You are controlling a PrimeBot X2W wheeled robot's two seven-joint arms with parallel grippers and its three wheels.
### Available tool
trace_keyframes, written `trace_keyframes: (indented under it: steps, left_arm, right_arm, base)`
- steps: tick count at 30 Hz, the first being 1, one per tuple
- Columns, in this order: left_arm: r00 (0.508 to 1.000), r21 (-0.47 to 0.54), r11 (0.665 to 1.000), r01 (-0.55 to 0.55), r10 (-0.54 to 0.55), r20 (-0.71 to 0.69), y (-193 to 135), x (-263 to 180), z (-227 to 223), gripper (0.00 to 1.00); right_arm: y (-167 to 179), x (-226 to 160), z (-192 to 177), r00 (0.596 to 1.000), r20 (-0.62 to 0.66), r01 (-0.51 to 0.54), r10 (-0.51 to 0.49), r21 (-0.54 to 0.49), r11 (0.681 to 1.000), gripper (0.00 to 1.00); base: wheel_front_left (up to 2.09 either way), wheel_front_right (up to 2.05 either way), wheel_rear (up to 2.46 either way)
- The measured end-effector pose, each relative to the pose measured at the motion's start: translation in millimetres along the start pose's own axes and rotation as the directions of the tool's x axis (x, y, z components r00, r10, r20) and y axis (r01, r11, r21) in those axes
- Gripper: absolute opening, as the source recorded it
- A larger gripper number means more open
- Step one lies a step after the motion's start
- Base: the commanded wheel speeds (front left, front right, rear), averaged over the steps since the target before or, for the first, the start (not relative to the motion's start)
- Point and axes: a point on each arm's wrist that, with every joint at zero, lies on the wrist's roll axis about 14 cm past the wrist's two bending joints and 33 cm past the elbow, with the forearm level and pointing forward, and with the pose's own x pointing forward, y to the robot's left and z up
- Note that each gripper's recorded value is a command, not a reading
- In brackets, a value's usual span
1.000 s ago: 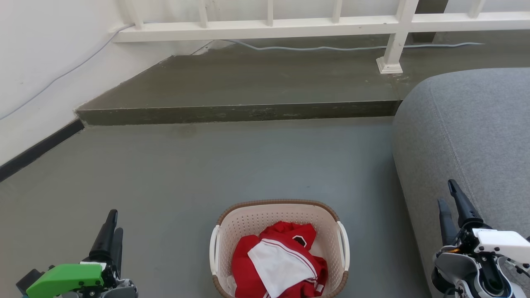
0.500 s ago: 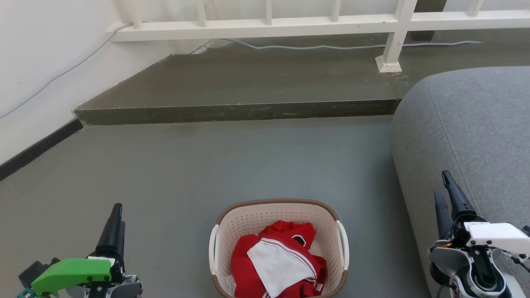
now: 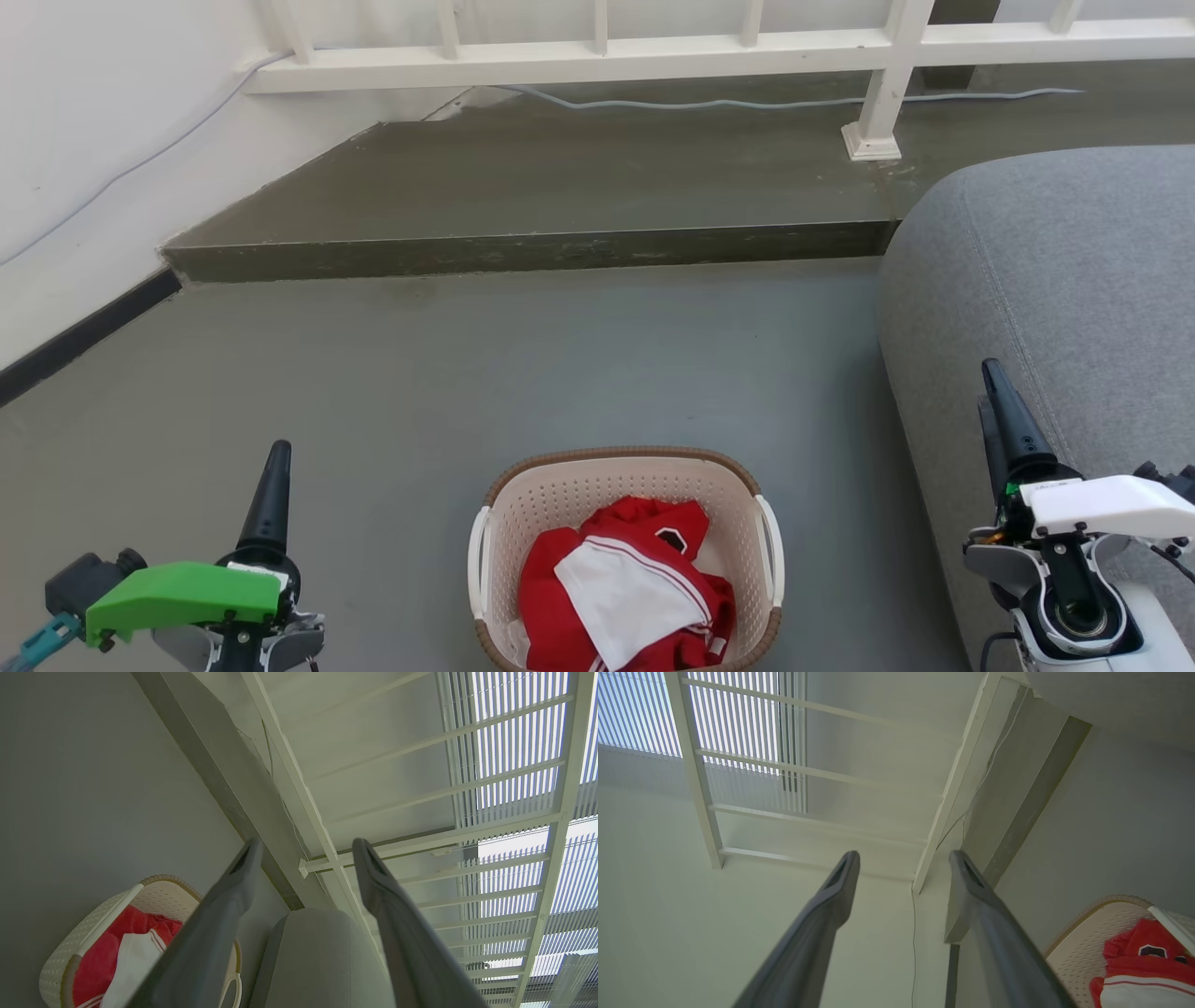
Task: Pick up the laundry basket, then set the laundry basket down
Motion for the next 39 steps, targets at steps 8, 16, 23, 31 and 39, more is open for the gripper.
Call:
trace_keyframes:
  steps: [8, 16, 23, 31, 39]
  left_arm:
    - [1.0, 0.155, 0.988, 0.02, -0.019, -0.006, -5.1, 2.9, -1.0, 1.0]
    - [0.999, 0.322, 0.946, 0.04, -0.039, -0.01, -8.7, 4.3, -1.0, 1.0]
    - [0.997, 0.45, 0.89, 0.073, -0.076, -0.009, -19.6, 8.3, -1.2, 1.0]
    - [0.996, 0.58, 0.811, 0.073, -0.084, -0.008, -22.3, 8.0, -3.8, 1.0]
    - [0.993, 0.671, 0.735, 0.095, -0.119, -0.01, -30.0, 7.8, -7.2, 1.0]
  right_arm:
    - [3.3, 0.7, -2.1, 1.0, -0.015, -0.019, 0.017, -0.147, 0.989, 1.0]
    - [13.2, 4.5, -3.9, 0.998, -0.025, -0.057, 0.052, -0.284, 0.957, 1.0]
    - [20.6, 5.9, -2.4, 0.996, -0.029, -0.088, 0.084, -0.429, 0.899, 1.0]
    - [30.3, 7.5, -7.0, 0.991, -0.047, -0.129, 0.125, -0.577, 0.807, 1.0]
    - [36.2, 7.3, -13.8, 0.986, -0.063, -0.155, 0.153, -0.682, 0.715, 1.0]
  base:
    - [0.0, 0.0, 0.0]
    - [0.0, 0.0, 0.0]
    - [0.0, 0.0, 0.0]
    - [0.0, 0.0, 0.0]
    - [0.0, 0.0, 0.0]
